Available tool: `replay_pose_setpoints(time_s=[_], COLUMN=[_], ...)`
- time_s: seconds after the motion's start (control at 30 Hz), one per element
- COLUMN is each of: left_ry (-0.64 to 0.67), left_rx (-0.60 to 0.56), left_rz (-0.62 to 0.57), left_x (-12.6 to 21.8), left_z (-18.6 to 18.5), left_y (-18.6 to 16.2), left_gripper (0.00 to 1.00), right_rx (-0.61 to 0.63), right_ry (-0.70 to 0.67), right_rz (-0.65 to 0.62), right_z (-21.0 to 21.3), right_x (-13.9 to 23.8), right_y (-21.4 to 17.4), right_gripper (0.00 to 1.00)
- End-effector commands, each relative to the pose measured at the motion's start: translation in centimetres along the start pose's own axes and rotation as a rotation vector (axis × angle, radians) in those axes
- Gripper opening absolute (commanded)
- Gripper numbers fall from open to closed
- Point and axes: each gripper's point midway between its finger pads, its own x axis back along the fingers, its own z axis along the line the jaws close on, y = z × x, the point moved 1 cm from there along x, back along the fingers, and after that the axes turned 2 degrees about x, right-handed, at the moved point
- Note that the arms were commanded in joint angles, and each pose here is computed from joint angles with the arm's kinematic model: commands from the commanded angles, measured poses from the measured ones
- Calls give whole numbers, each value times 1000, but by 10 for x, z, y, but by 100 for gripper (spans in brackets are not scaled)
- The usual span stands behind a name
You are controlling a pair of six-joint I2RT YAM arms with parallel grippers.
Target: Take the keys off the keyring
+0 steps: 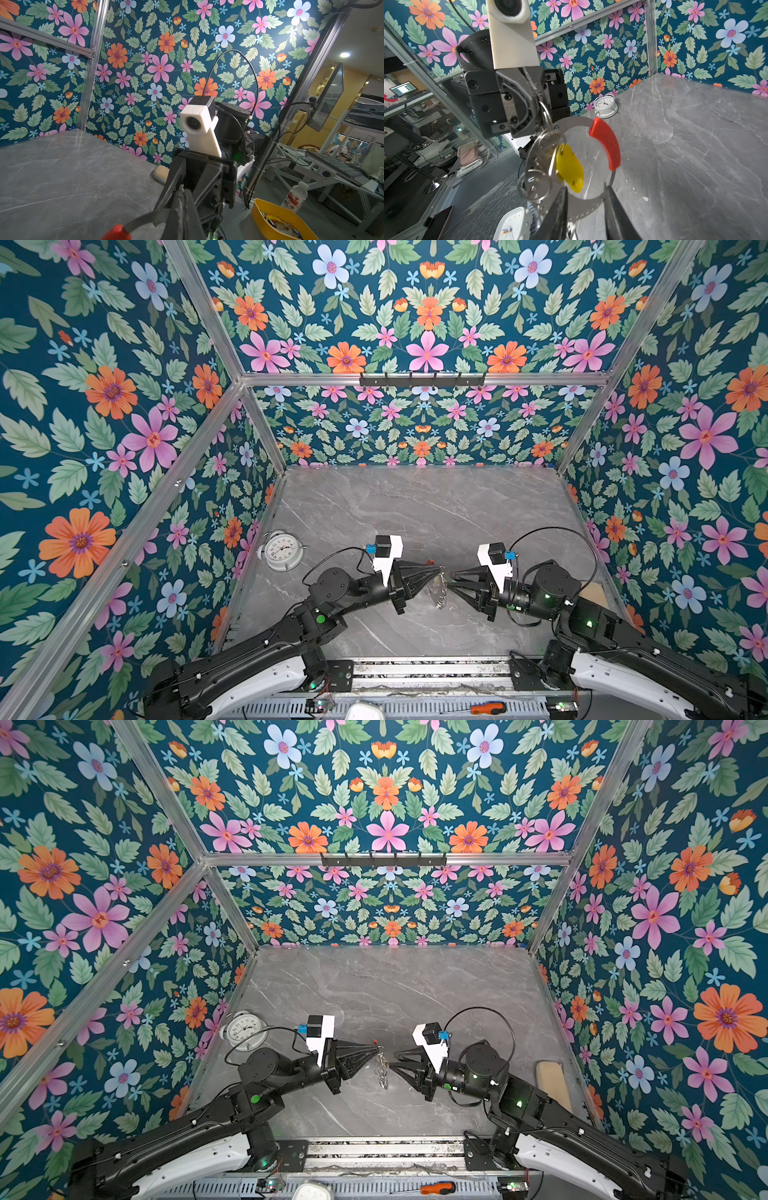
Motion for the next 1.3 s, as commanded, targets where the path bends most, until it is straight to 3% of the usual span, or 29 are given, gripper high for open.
replay_pose_setpoints(time_s=[0.0, 0.2, 0.4, 0.93, 1.27], left_ry=[-24, -28, -24, -32, -45], left_rx=[-19, -13, -13, -5, -4], left_rz=[-30, -27, -31, -24, -23], left_x=[-1, -2, -2, -4, -4], left_z=[-5, -4, -4, -4, -6], left_y=[7, 5, 6, 4, 4], left_gripper=[0, 0, 0, 0, 0], right_rx=[13, 17, 17, 30, 42], right_ry=[23, 38, 47, 26, 25], right_rz=[-15, -17, -15, -23, -22], right_z=[5, 8, 10, 9, 10], right_x=[-1, -4, -5, -7, -6], right_y=[6, 9, 10, 14, 16], right_gripper=[32, 33, 44, 45, 21])
